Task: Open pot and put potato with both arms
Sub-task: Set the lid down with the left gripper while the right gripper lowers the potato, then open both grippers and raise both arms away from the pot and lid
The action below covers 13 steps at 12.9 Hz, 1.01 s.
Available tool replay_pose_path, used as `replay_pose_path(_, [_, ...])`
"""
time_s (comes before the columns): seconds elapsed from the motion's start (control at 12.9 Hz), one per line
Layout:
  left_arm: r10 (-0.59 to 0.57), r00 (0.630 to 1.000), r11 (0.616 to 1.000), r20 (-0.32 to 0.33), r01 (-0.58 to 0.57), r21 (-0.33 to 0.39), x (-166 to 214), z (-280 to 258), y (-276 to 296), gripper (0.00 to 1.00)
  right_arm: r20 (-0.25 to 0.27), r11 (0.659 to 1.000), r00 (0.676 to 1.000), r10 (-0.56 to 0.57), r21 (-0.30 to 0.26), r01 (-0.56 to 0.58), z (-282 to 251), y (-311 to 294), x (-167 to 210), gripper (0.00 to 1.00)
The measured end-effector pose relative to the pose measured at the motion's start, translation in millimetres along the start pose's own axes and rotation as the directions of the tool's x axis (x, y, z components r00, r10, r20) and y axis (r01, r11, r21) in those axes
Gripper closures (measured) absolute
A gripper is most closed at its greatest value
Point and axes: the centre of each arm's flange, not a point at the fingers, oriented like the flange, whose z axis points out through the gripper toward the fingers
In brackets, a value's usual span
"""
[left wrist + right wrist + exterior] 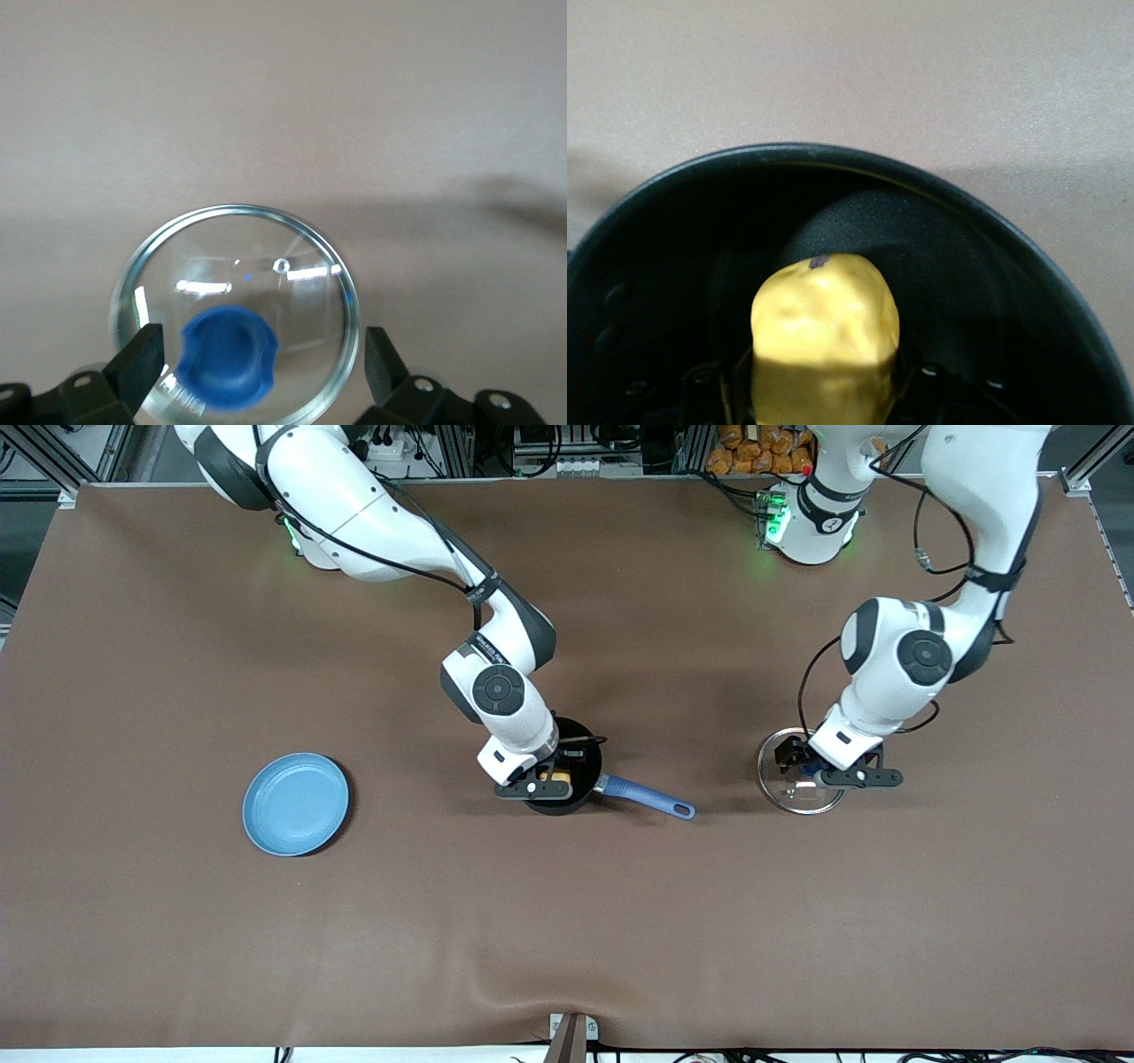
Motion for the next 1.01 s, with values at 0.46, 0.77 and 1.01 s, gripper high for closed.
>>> replay_pose_path(0.46, [-0.071, 0.997, 0.997, 0.043, 0.07, 0.033, 25, -198, -1, 0.0, -0.013, 1.0, 1.0, 0.004, 0.0, -0.004, -25, -7, 16, 0.0])
replay_pose_path(0.77, [-0.082, 0.996, 0.996, 0.022, 0.081, 0.029, 34, -306, -4, 0.0, 0.012, 0.999, 1.0, 0.012, -0.052, -0.011, -98, 7, 40, 0.0])
replay_pose_path(1.01, [-0.075, 0.996, 0.997, 0.053, 0.073, 0.035, 27, -332, 0, 0.0, 0.022, 0.993, 0.998, 0.066, -0.101, -0.063, -190, 42, 58, 0.0])
